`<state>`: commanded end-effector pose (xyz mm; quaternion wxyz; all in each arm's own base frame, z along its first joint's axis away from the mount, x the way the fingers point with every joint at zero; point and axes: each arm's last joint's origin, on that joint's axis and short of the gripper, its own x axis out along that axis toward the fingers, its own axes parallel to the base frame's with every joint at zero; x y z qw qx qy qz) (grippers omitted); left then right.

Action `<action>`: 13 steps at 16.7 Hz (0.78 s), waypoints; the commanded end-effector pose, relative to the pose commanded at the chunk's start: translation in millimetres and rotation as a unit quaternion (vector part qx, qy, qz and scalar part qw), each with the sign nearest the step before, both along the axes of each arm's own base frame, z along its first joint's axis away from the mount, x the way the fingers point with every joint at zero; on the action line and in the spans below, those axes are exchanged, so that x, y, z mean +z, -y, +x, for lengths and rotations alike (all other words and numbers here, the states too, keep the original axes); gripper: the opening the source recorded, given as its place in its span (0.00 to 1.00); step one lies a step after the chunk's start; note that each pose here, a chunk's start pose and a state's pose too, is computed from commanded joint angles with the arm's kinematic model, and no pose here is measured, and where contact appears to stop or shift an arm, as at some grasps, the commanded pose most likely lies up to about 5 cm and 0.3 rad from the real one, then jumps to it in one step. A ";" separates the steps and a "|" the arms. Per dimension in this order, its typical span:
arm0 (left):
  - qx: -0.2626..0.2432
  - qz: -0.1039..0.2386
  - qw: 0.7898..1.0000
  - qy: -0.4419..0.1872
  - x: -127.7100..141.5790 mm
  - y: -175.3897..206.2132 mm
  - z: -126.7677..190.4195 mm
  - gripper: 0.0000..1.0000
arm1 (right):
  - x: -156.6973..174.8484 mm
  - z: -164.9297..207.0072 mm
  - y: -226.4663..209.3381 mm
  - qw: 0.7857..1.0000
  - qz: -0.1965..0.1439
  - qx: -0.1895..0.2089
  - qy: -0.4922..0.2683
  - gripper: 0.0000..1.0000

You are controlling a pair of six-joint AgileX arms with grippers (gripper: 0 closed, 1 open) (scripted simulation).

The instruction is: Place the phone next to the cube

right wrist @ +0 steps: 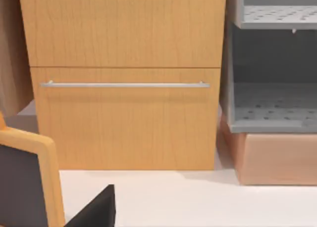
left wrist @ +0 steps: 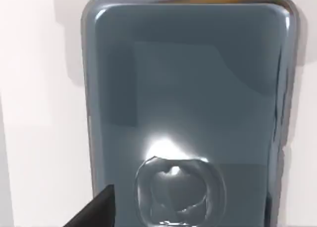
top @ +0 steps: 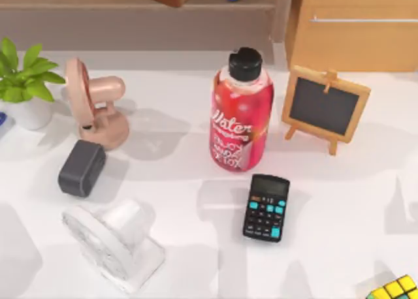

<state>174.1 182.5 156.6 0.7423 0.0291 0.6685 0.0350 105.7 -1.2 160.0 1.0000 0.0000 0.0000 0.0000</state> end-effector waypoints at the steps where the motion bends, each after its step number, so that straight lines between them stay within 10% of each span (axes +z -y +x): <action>1: 0.000 -0.014 1.000 -0.014 -3.6 -10.7 -0.7 1.00 | 0.0 0.0 0.0 1.000 0.000 0.000 0.000 1.00; 13: 0.002 -0.044 0.998 -0.038 -21.1 -36.2 -3.0 1.00 | 0.0 0.0 0.0 1.000 0.000 0.000 0.000 1.00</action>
